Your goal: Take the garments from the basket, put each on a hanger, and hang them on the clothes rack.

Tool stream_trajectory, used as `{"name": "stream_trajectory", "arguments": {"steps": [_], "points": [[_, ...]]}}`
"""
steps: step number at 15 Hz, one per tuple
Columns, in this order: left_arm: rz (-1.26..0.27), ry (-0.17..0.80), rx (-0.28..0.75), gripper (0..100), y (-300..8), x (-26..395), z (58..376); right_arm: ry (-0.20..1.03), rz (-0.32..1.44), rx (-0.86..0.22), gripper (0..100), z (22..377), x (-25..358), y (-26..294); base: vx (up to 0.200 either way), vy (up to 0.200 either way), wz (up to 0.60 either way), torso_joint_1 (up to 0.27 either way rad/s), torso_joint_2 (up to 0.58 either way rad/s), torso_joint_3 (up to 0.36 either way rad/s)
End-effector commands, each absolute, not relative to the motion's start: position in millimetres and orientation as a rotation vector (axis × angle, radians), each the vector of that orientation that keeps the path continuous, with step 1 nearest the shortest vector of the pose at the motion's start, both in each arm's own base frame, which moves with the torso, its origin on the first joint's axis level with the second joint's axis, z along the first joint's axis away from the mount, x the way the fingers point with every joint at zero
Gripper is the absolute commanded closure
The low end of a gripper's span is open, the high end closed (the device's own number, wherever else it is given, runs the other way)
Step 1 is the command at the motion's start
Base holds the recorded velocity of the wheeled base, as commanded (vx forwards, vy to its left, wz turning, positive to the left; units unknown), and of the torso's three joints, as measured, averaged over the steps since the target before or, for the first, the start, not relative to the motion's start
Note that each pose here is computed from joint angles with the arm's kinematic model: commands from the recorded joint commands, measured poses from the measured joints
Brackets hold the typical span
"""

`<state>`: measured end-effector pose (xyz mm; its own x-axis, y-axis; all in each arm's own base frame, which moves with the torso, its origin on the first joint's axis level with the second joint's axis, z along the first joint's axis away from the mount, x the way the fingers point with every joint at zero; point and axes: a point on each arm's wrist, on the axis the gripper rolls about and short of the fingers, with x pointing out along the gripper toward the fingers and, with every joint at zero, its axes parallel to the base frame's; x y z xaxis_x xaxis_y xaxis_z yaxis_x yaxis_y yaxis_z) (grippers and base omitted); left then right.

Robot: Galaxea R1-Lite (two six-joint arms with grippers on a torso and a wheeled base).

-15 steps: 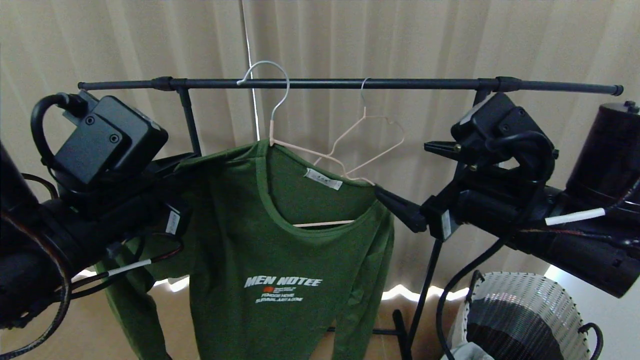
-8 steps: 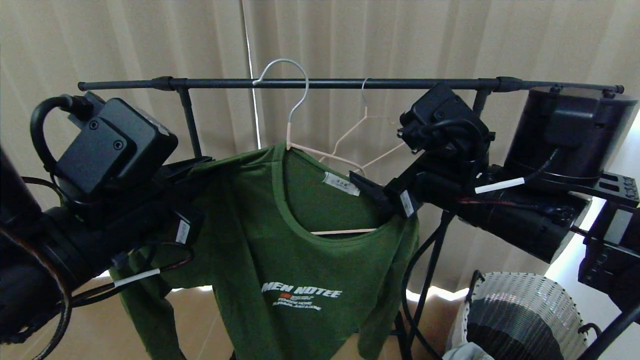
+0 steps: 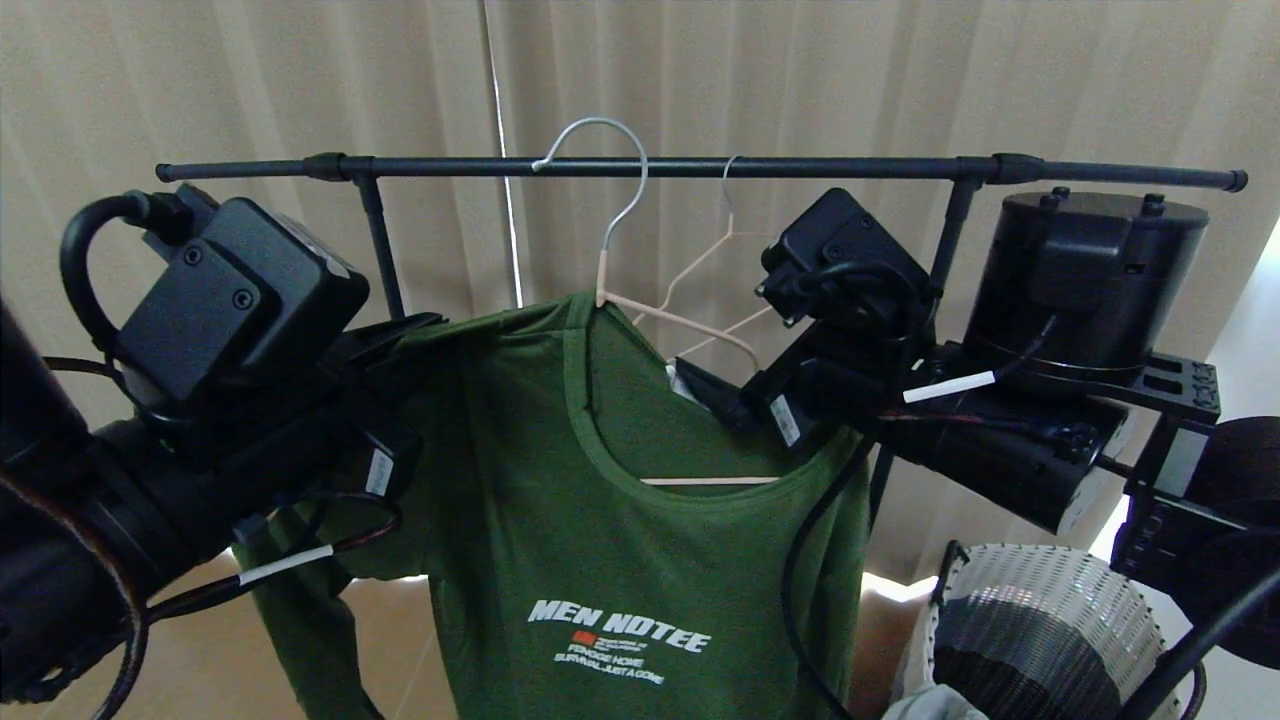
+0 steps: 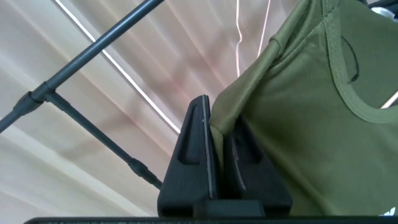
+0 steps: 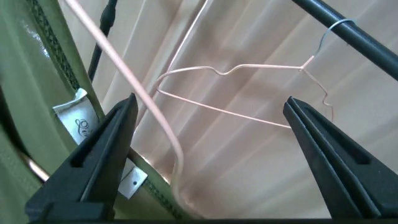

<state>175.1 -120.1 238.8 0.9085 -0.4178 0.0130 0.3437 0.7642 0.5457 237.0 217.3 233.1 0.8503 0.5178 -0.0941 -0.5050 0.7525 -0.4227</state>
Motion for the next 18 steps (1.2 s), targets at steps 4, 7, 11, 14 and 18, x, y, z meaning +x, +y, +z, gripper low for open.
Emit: {"name": "stream_trajectory", "arguments": {"steps": [4,7,11,14,18], "points": [[-0.418,-0.129,0.569,100,-120.3,175.3,236.3,-0.030,0.561,-0.453,100,232.3,235.8,217.4,0.000,0.000,0.00,0.000,0.00,0.000],[-0.420,-0.110,0.575,100,-119.3,174.0,230.5,-0.031,0.561,-0.453,100,232.1,236.1,217.7,0.000,0.000,0.00,0.000,0.00,0.000],[-0.419,-0.107,0.573,100,-118.7,173.8,229.9,-0.027,0.562,-0.453,100,230.7,236.2,217.8,0.000,0.000,0.00,0.000,0.00,0.000],[-0.424,-0.096,0.575,100,-117.8,172.4,226.3,-0.034,0.560,-0.450,100,232.9,235.2,216.8,0.000,0.000,0.00,0.000,0.00,0.000],[-0.422,-0.098,0.571,0,-117.1,171.5,226.8,-0.039,0.559,-0.445,100,234.6,233.8,215.5,0.000,0.000,0.00,0.000,0.00,0.000]]}}
